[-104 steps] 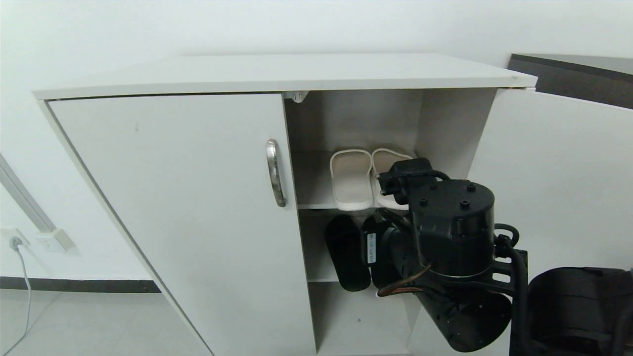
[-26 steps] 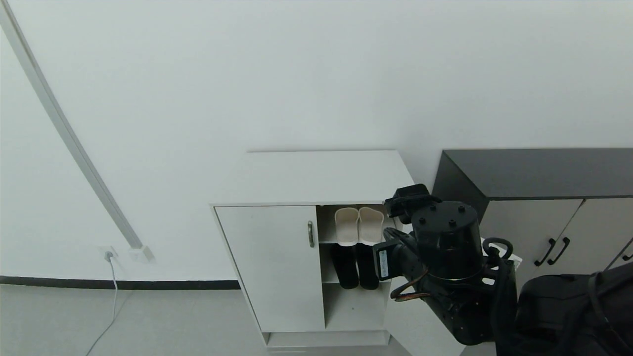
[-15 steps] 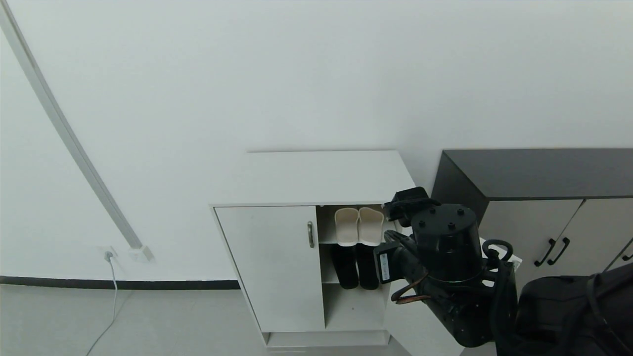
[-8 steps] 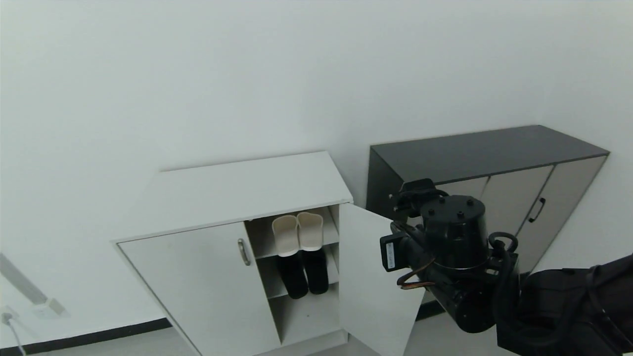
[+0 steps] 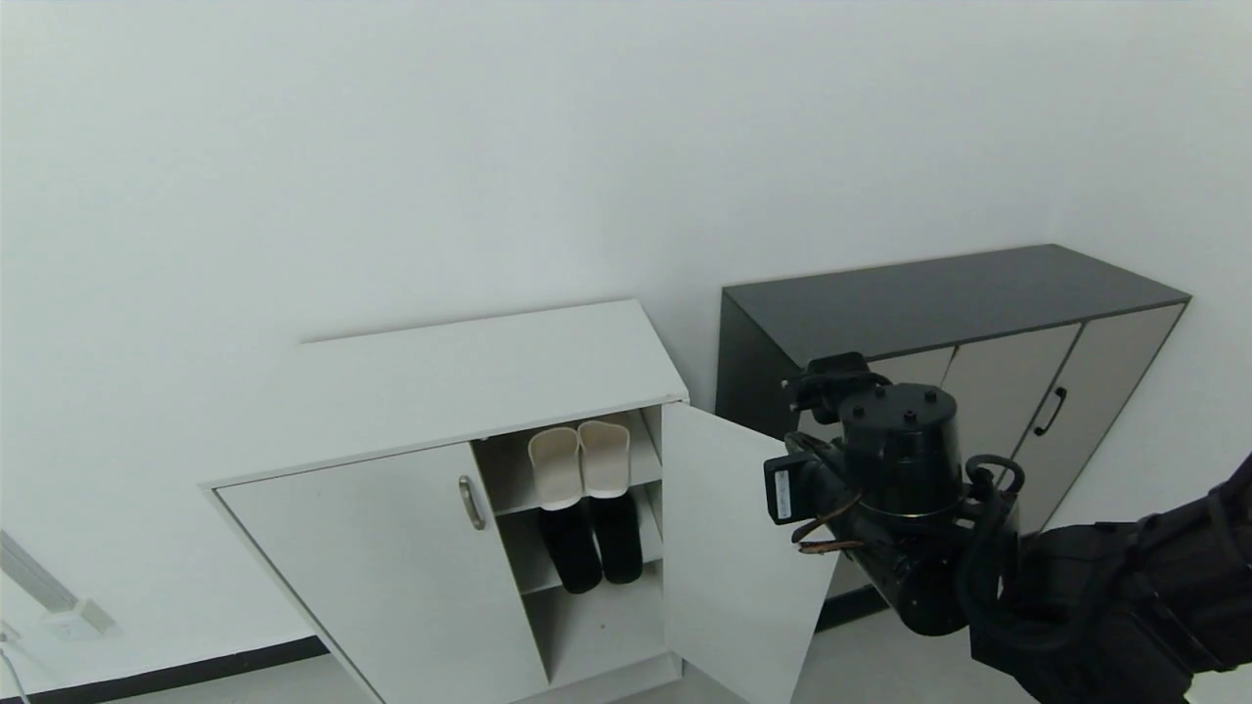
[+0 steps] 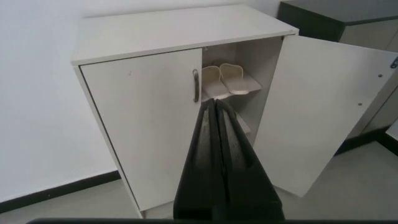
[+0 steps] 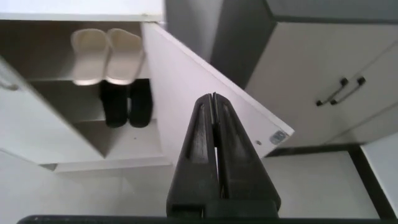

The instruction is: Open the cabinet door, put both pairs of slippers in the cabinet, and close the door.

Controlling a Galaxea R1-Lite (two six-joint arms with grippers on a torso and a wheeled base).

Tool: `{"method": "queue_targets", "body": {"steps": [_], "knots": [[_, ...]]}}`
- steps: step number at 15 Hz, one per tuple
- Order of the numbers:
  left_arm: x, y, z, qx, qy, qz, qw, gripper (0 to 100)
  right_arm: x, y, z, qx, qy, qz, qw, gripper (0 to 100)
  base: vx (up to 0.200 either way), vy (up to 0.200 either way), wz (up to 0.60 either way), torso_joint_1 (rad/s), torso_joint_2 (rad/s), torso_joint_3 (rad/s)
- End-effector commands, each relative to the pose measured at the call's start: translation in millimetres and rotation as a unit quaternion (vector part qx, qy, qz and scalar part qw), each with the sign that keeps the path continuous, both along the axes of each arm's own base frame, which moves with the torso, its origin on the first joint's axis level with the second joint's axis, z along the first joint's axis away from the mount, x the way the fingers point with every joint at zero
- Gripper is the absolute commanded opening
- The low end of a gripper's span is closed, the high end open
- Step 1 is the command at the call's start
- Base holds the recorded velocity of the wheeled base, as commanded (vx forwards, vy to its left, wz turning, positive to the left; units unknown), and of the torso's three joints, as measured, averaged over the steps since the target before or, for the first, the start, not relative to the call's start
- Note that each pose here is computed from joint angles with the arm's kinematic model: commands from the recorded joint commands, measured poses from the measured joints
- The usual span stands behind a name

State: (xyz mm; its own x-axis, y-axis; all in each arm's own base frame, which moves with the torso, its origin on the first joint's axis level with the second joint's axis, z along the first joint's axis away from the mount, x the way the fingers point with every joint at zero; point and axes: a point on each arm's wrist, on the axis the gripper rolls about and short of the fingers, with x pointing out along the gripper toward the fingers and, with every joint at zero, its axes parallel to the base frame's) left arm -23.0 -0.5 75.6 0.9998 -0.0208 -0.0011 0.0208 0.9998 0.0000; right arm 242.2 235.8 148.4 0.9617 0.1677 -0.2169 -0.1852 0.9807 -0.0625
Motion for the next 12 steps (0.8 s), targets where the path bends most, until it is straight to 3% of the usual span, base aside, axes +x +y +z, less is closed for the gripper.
{"method": "queue_targets", "body": {"steps": [1,4,12], "knots": [[0,0.0,0.0,0.000,0.000,0.000,1.0000,0,3,2,-5,-0.005,0.005,-0.002,1.000,0,-0.200,0.000,0.00,0.002,0.00,0.002],[0,0.0,0.0,0.000,0.000,0.000,1.0000,0,9,2,-5,-0.003,0.003,-0.006,1.000,0,-0.200,0.000,0.00,0.010,0.01,0.001],[0,0.0,0.0,-0.001,0.000,0.000,1.0000,0,59,-14,4,0.009,-0.015,-0.038,0.999,0,0.000,0.000,0.00,0.000,0.00,0.000]]}}
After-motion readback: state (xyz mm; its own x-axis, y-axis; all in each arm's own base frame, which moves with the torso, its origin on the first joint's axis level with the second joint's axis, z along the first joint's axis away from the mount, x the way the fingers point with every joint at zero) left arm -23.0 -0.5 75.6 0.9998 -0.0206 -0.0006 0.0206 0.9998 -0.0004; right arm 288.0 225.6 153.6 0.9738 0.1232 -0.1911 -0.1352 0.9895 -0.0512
